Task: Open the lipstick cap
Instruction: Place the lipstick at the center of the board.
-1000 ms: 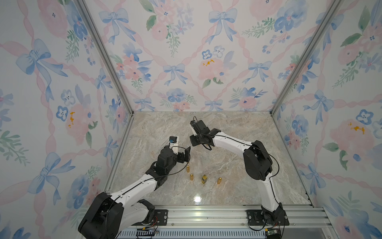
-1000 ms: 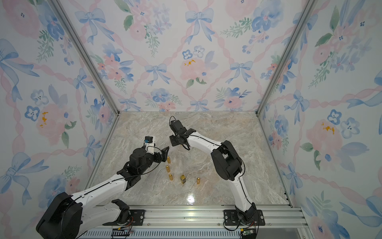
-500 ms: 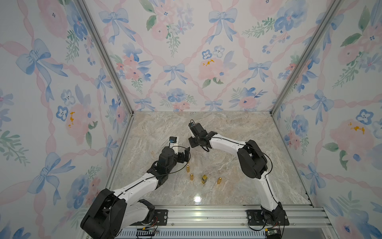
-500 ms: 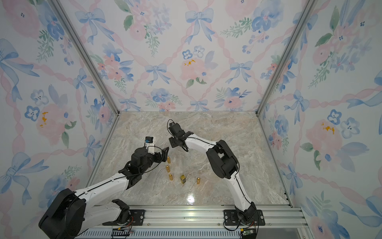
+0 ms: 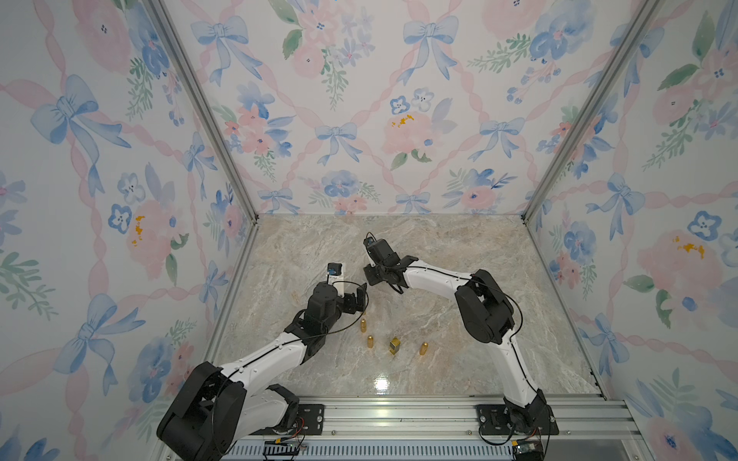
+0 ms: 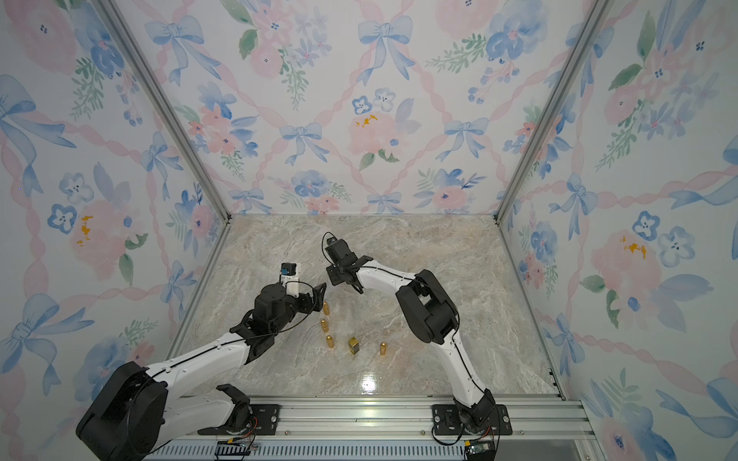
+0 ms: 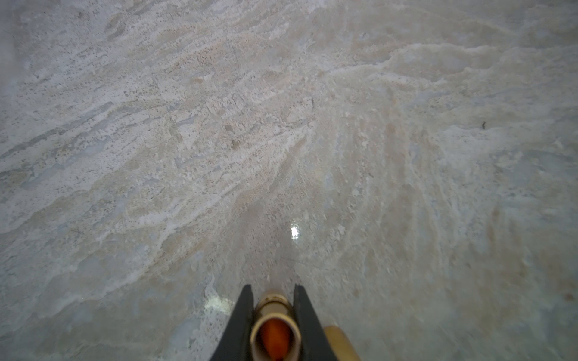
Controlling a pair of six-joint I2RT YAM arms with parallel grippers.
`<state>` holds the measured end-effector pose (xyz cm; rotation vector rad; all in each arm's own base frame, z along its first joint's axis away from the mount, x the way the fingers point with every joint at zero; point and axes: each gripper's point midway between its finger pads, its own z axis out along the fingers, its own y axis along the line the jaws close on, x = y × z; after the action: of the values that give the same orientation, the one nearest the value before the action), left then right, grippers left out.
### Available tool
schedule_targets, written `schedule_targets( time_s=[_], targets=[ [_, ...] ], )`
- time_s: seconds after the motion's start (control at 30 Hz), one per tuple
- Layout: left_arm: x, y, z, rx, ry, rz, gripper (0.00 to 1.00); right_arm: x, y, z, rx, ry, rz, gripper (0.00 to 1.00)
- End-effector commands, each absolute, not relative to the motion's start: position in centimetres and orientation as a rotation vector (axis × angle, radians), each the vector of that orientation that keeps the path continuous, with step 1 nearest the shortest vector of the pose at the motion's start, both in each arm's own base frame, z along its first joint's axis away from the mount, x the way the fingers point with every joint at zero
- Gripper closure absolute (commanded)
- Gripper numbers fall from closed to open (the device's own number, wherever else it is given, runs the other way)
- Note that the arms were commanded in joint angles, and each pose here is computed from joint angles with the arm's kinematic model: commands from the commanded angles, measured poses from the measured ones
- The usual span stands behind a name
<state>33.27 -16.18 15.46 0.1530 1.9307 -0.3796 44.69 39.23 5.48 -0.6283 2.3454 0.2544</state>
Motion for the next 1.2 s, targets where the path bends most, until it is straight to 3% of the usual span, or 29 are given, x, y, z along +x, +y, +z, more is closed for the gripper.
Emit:
schedule_targets(
  time_s=[0.0,0.33,0.93,1.17],
  targets=[
    [33.7,-15.9,16.4,0.125,1.912,-0.373,0.02,44.0,39.4,3.9,-0.664,2.348,0.217,0.81],
    [33.7,-15.8,16.4,0.123,1.912,-0.367,0.02,43.7,39.2,3.5,-0.681,2.341,0.201,0.79],
    [33.3,-15.4,16.8,0.114,1.896,-0.364,0.02,43.8,40.1,8.3,-0.657,2.301,0.244,0.53],
    [32.8,-15.0,17.2,0.08,1.882,-0.389,0.02,42.0,38.5,11.3,-0.612,2.379,0.249,0.45]
  ],
)
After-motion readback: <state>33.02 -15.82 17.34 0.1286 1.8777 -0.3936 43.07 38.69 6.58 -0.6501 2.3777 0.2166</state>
